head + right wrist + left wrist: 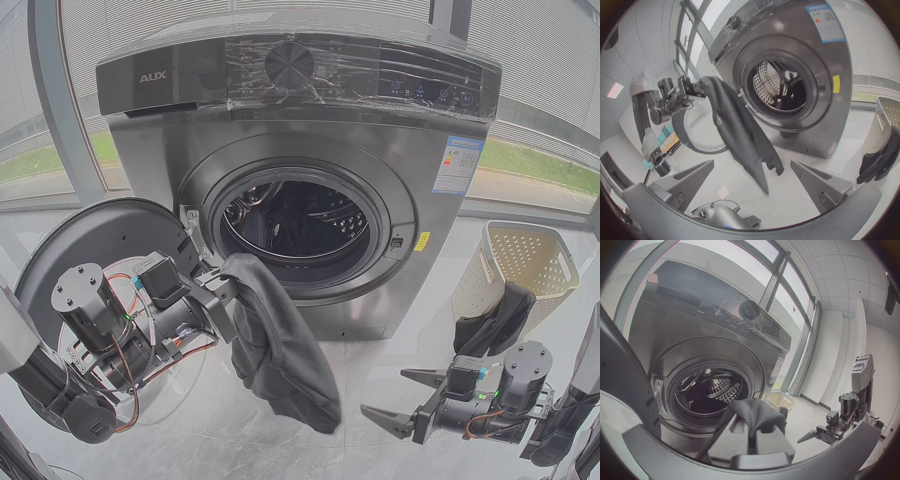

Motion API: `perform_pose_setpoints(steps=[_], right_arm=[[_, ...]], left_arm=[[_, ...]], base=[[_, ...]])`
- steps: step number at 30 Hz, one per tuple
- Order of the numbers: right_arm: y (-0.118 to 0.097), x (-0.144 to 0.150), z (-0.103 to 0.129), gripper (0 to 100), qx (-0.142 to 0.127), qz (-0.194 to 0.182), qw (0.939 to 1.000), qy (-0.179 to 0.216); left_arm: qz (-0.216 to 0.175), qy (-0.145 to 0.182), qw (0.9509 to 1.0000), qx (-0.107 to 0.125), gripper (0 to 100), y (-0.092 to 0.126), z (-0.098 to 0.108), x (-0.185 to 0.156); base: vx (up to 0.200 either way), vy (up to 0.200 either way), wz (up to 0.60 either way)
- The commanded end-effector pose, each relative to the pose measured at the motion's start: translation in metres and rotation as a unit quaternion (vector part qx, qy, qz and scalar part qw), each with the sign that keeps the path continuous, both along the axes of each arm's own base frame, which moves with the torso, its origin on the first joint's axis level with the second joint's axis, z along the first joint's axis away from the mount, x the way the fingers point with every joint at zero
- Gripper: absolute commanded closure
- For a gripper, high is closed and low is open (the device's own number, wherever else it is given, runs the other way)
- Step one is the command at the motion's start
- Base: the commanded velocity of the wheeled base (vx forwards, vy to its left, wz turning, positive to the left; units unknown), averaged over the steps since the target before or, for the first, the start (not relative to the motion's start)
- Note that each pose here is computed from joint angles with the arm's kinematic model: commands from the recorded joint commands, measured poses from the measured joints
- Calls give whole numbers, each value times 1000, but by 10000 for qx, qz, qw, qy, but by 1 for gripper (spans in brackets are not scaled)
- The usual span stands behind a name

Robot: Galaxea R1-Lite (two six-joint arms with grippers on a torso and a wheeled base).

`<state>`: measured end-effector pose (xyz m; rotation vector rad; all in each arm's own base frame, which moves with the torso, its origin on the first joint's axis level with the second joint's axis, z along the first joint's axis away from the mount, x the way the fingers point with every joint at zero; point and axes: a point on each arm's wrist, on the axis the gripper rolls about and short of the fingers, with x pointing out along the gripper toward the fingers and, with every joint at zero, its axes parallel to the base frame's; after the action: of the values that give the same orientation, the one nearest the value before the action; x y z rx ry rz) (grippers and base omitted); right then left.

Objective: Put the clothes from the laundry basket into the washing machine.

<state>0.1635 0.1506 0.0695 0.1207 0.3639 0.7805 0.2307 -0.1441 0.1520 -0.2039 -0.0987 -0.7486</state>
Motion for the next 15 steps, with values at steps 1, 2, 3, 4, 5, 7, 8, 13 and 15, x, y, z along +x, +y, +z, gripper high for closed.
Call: perform_pose_setpoints(steps=[1, 2, 3, 4, 5, 7, 8, 13, 15], right_arm=[[12, -3, -28, 0, -424, 283, 9979, 399], [14, -2, -29, 0, -439, 276, 9978, 406], [16, 0, -32, 0, -470, 267, 9977, 406], [20, 5, -35, 0, -484, 245, 9978, 380], [27, 12, -36, 0, -438, 223, 9984, 284], [37, 23, -36, 0, -374, 109, 9992, 111], [41, 28, -36, 0, -351, 17, 9994, 27], [58, 45, -49, 0, -388, -23, 9992, -53], [65, 52, -50, 0, -299, -26, 9994, -148]], left_arm=[[-22, -11, 10000, -28, 100, -6, 1, -2], [-7, -28, 10000, -44, 100, -6, 2, -2], [-24, -23, 10000, -49, 100, -6, 2, -3], [-38, -28, 10000, -44, 100, -7, 2, -3], [-61, -22, 10000, -40, 100, -8, 2, -4], [-92, -15, 10000, -36, 100, -9, 1, -6], [-92, -2, 10000, -27, 100, -9, 1, -6], [-138, 11, 9999, -19, 100, -10, 0, -8], [-145, 11, 9999, -19, 100, -11, 0, -8]], base=[[0, 0, 0], [0, 0, 0], [0, 0, 0], [0, 0, 0], [0, 0, 0], [0, 0, 0], [0, 0, 0], [0, 0, 0], [0, 0, 0]])
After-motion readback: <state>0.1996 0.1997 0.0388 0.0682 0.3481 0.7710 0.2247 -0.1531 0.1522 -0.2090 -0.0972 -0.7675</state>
